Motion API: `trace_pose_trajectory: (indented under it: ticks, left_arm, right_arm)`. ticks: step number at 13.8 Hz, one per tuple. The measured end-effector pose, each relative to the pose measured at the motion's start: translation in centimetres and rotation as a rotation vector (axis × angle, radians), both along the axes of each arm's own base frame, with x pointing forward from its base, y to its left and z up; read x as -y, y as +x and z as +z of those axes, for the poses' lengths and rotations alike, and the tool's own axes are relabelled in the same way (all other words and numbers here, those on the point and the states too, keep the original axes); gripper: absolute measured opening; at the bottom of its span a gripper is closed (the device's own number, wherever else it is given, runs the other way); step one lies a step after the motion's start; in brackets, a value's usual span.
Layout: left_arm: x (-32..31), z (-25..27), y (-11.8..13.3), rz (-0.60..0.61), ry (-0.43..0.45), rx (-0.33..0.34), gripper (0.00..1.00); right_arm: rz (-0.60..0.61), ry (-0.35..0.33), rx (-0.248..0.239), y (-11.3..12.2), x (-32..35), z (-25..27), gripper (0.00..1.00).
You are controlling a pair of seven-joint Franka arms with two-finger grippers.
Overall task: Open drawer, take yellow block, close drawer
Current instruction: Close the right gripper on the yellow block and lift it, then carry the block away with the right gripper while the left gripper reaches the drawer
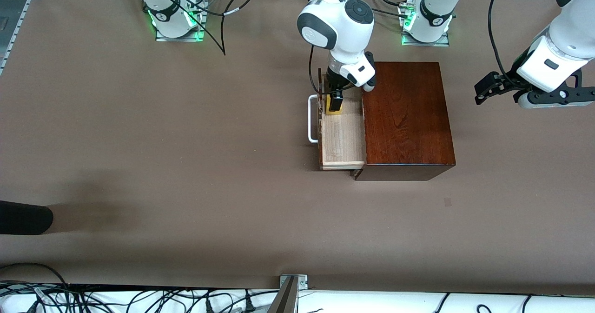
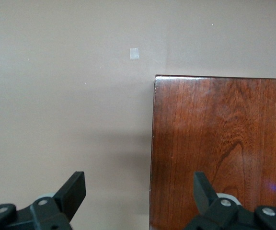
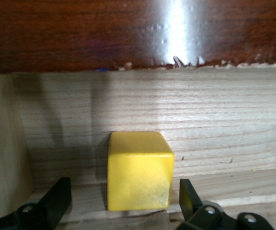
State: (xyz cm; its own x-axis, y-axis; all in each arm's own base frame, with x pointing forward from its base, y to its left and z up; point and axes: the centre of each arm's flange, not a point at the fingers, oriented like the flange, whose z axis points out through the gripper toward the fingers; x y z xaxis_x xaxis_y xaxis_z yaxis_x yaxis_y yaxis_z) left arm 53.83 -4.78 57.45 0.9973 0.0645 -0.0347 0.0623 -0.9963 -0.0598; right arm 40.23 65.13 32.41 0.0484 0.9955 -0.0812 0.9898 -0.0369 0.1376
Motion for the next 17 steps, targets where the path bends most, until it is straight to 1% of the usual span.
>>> trace_pose_trajectory:
  ticks: [4,5,6,8,9,10,13,14,16,17]
  left_arm:
    - [0.0,0.0,0.0,0.0,0.0,0.0,1.0]
    - [0.0,0.0,0.0,0.0,0.0,0.0,1.0]
    - [0.0,0.0,0.0,0.0,0.0,0.0,1.0]
    - [0.0,0.0,0.0,0.0,0.0,0.0,1.0]
    - [0.0,0.0,0.0,0.0,0.0,0.0,1.0]
    - [0.0,0.0,0.0,0.0,0.0,0.0,1.0]
    - [0.0,0.0,0.0,0.0,0.0,0.0,1.0]
    - [0.0,0.0,0.0,0.0,0.0,0.0,1.0]
    - [0.0,0.0,0.0,0.0,0.0,0.0,1.0]
    - [0.0,0.0,0.0,0.0,0.0,0.0,1.0]
  right_arm:
    - [-0.019,0.011,0.004,0.1,-0.3,-1.4,1.0]
    - [-0.019,0.015,0.006,0.2,-0.3,-1.7,0.96]
    - [-0.018,0.017,0.007,0.2,-0.4,-1.9,0.95]
    - [-0.019,0.017,0.007,0.2,-0.4,-2.0,0.74]
    - [-0.02,0.016,0.007,0.3,-0.4,-1.9,0.61]
    - [-0.022,0.014,0.007,0.3,-0.3,-1.8,0.56]
    - [-0.03,0.012,0.012,0.6,-0.2,-0.3,0.56]
    - [-0.037,0.024,0.022,0.8,-0.2,1.6,0.56]
    - [-0.067,0.055,0.045,1.6,0.5,7.6,0.56]
    - [-0.093,0.071,0.043,2.1,1.5,10.8,0.56]
